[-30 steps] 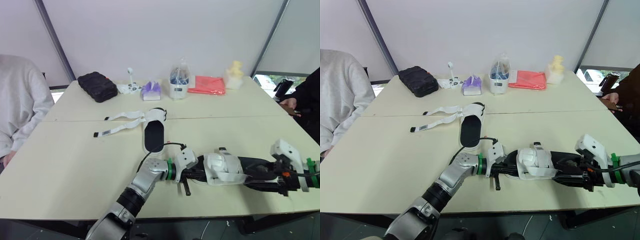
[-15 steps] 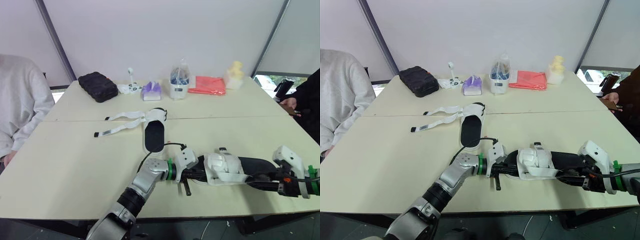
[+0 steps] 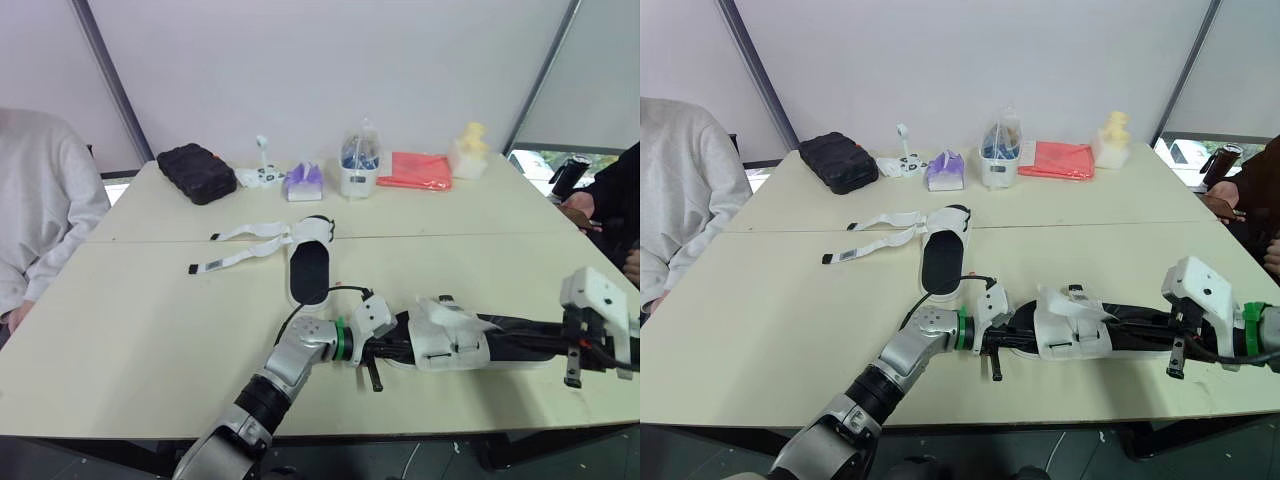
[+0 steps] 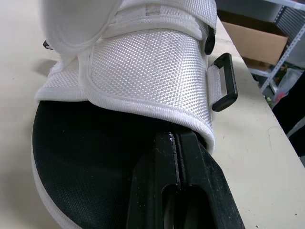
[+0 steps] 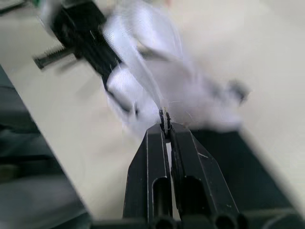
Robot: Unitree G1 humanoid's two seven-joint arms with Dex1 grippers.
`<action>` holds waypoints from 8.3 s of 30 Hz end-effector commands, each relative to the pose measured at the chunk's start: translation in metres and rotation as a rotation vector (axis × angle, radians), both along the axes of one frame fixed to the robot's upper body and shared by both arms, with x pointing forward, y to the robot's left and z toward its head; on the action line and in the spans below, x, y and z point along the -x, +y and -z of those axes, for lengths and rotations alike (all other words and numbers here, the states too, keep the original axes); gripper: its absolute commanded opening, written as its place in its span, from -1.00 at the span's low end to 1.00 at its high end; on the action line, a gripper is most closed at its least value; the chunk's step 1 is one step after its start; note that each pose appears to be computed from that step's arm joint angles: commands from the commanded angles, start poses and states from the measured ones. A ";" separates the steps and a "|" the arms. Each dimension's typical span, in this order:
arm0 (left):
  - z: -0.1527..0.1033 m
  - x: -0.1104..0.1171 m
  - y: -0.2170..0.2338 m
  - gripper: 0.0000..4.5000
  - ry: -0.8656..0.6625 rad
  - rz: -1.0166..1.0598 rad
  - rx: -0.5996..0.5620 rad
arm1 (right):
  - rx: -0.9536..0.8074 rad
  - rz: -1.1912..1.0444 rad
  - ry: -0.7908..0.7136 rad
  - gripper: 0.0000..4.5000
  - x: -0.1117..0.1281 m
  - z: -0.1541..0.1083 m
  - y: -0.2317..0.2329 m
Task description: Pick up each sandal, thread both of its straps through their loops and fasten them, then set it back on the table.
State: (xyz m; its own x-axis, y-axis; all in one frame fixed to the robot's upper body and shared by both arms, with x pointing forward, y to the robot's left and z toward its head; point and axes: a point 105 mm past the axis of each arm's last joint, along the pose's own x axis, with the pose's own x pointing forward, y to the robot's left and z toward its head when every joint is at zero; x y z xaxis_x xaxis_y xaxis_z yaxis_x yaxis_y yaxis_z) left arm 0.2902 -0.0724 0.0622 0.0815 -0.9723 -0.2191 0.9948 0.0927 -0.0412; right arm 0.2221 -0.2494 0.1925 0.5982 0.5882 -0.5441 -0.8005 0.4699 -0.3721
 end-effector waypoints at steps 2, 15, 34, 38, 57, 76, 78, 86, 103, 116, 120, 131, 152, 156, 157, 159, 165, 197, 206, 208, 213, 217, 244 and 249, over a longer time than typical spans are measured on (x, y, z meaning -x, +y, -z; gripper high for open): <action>0.038 0.005 0.008 -1.00 0.093 -0.010 -0.126 | 0.315 -0.172 -0.293 -0.98 0.006 -0.013 0.020; 0.036 0.009 -0.005 -1.00 0.100 0.075 -0.132 | 0.756 -0.350 -0.794 -0.98 0.016 -0.023 0.019; 0.038 0.016 -0.011 -1.00 0.139 0.100 -0.110 | 0.201 0.049 -0.260 0.52 0.056 0.024 -0.025; 0.038 0.017 -0.011 -1.00 0.136 0.090 -0.108 | 0.018 0.145 -0.261 0.52 0.029 0.011 -0.029; 0.038 0.014 -0.010 -1.00 0.147 0.040 -0.100 | 0.079 -0.237 -0.046 0.52 0.022 0.047 0.036; 0.038 0.015 -0.012 -1.00 0.163 0.037 -0.087 | 0.078 -0.390 0.110 0.52 0.063 0.062 0.063; 0.038 0.015 -0.012 -1.00 0.163 0.039 -0.087 | 0.077 -0.379 0.121 0.52 0.067 0.063 0.062; 0.038 0.015 -0.014 -1.00 0.168 0.048 -0.084 | -0.290 0.104 0.303 0.52 0.045 0.052 0.017; 0.040 0.020 -0.005 -1.00 0.096 0.031 -0.104 | -0.737 0.251 0.843 0.52 0.038 0.078 0.037; 0.039 0.018 -0.001 -1.00 0.098 0.004 -0.098 | -0.708 0.300 0.760 0.52 0.029 0.066 0.006; 0.039 0.018 -0.002 -1.00 0.108 0.004 -0.095 | -0.689 0.332 0.742 0.52 0.030 0.068 -0.002; 0.038 0.016 -0.003 -1.00 0.098 0.000 -0.104 | -0.688 0.264 0.777 0.52 0.011 0.110 0.034; 0.038 0.011 -0.002 -1.00 0.088 -0.010 -0.101 | -0.766 0.084 0.674 -0.99 0.000 0.046 0.055; 0.039 0.013 -0.002 -1.00 0.084 0.000 -0.105 | -0.789 0.060 0.602 -0.99 -0.022 0.025 0.056; 0.040 0.014 -0.003 -1.00 0.084 0.002 -0.104 | -0.786 0.060 0.599 -0.99 -0.026 0.025 0.056; 0.040 0.015 -0.003 -1.00 0.084 0.004 -0.104 | -0.783 0.069 0.597 -0.99 -0.032 0.026 0.055; 0.041 0.015 -0.001 -1.00 0.081 0.002 -0.109 | -0.764 0.085 0.594 -0.99 -0.046 0.033 0.048; 0.042 0.011 0.005 -1.00 0.111 -0.045 -0.103 | -0.308 -0.108 0.416 -0.99 -0.039 0.067 0.036; 0.042 0.010 0.006 -1.00 0.131 -0.047 -0.099 | -0.130 -0.283 0.266 -0.99 -0.034 0.062 0.038; 0.042 0.010 0.007 -1.00 0.132 -0.048 -0.099 | -0.091 -0.340 0.234 -0.99 -0.030 0.062 0.039; 0.043 0.010 0.009 -1.00 0.145 -0.053 -0.099 | 0.005 -0.461 0.187 -0.99 -0.021 0.063 0.038; 0.043 0.010 0.009 -1.00 0.147 -0.056 -0.099 | 0.013 -0.503 0.171 -0.99 -0.021 0.060 0.040; 0.046 0.009 0.013 -1.00 0.189 -0.095 -0.100 | -0.592 -0.093 0.547 -0.99 -0.054 0.020 0.046; 0.045 0.009 0.012 -1.00 0.188 -0.084 -0.103 | -0.640 -0.039 0.676 -0.99 -0.049 0.022 0.050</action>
State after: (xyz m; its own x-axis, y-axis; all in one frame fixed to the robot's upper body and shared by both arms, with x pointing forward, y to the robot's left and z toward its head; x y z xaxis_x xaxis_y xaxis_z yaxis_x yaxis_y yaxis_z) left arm 0.2866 -0.0754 0.0612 0.1089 -0.9765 -0.1858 0.9851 0.1310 -0.1116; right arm 0.2728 -0.2015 0.1624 0.2525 0.8996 -0.3563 -0.7753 0.4085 0.4818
